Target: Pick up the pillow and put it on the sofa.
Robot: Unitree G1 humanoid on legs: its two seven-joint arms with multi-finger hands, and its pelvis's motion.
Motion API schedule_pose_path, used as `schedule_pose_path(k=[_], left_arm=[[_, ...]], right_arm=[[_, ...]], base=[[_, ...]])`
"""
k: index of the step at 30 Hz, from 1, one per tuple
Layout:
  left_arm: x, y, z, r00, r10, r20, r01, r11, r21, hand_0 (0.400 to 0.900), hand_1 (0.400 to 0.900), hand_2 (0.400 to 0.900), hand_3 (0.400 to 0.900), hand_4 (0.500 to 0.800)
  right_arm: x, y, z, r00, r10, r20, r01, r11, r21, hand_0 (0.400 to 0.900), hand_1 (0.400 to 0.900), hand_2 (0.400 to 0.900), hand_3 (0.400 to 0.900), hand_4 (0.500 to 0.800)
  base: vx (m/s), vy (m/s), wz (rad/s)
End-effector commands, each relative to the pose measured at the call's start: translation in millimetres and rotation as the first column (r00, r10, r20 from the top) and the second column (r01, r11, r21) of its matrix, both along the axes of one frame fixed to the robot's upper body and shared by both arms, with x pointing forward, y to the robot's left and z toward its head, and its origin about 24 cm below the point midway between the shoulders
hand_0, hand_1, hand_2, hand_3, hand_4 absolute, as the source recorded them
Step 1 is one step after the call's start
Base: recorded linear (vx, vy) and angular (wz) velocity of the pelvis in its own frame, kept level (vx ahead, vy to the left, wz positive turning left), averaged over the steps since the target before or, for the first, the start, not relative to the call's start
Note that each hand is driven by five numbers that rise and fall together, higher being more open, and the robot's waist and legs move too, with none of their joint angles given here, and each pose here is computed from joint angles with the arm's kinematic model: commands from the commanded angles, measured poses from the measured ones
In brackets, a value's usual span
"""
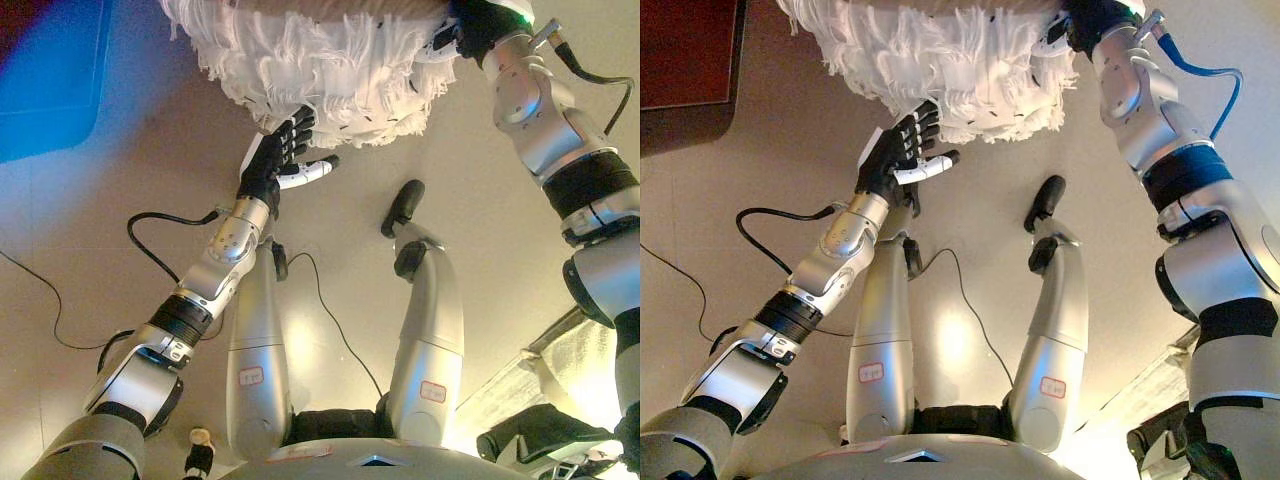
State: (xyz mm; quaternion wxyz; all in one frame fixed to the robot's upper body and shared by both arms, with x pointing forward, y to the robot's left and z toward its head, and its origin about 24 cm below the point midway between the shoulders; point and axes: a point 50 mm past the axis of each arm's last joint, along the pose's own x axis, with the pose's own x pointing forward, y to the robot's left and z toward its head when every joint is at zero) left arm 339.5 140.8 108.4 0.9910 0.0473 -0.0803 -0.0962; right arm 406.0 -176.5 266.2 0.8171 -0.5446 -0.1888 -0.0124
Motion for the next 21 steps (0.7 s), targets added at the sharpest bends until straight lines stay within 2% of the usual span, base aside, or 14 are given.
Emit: schedule_pose_path(k=[1,2,5,8,9,11,13,15,17,21], left_arm=[[-6,3.6,21,0.984,0.081,0.158,-0.075,0.996,-0.043,0.900,0.900,0.900,0.900,0.800],[-6,3.6,20,0.984,0.080,0.156,-0.075,0.996,-0.042,0.900,0.900,0.900,0.900,0.800],[-10,19.5,12,0.969,0.198,0.148,-0.187,0.978,-0.088,0.900,0.900,0.900,0.900,0.800],[-15,35.4,-8,0.946,0.312,0.083,-0.301,0.946,-0.123,0.900,0.900,0.900,0.900,0.800],[-15,35.4,-9,0.947,0.312,0.080,-0.301,0.946,-0.121,0.900,0.900,0.900,0.900,0.800],[-24,53.6,-30,0.917,0.398,0.014,-0.394,0.913,-0.109,0.900,0.900,0.900,0.900,0.800],[-29,58.8,-39,0.912,0.411,-0.011,-0.410,0.908,-0.083,0.900,0.900,0.900,0.900,0.800],[-43,74.6,-61,0.889,0.452,-0.075,-0.456,0.889,-0.041,0.900,0.900,0.900,0.900,0.800],[-54,85.3,-71,0.879,0.466,-0.102,-0.468,0.883,-0.001,0.900,0.900,0.900,0.900,0.800],[-71,94.8,-88,0.861,0.484,-0.157,-0.487,0.873,0.024,0.900,0.900,0.900,0.900,0.800]], right_arm=[[-36,13,84,0.907,0.110,0.407,-0.165,0.981,0.103,0.400,0.400,0.400,0.400,0.500],[-36,12,83,0.908,0.109,0.405,-0.164,0.981,0.104,0.400,0.400,0.400,0.400,0.500],[-48,11,63,0.884,0.129,0.450,-0.192,0.977,0.098,0.400,0.400,0.400,0.400,0.500],[-57,6,46,0.874,0.126,0.469,-0.193,0.976,0.098,0.400,0.400,0.400,0.400,0.500],[-57,6,44,0.876,0.125,0.466,-0.192,0.976,0.100,0.400,0.400,0.400,0.400,0.500],[-65,3,23,0.880,0.139,0.455,-0.211,0.971,0.111,0.400,0.400,0.400,0.400,0.500],[-71,1,14,0.882,0.144,0.449,-0.220,0.968,0.123,0.400,0.400,0.400,0.400,0.500],[-84,-2,-12,0.894,0.165,0.416,-0.249,0.956,0.156,0.400,0.400,0.400,0.400,0.500],[-94,-3,-25,0.901,0.192,0.390,-0.277,0.945,0.174,0.400,0.400,0.400,0.400,0.500],[-113,-9,-42,0.904,0.209,0.373,-0.303,0.928,0.216,0.400,0.400,0.400,0.400,0.500]], base=[[0.017,0.013,-0.04],[0.000,0.000,0.00],[0.044,-0.004,-0.02],[0.047,-0.016,0.00],[0.095,-0.018,-0.01],[0.134,-0.015,0.02],[0.086,0.004,0.03],[0.164,0.028,-0.06],[0.180,0.032,-0.15],[0.122,0.043,-0.11]])
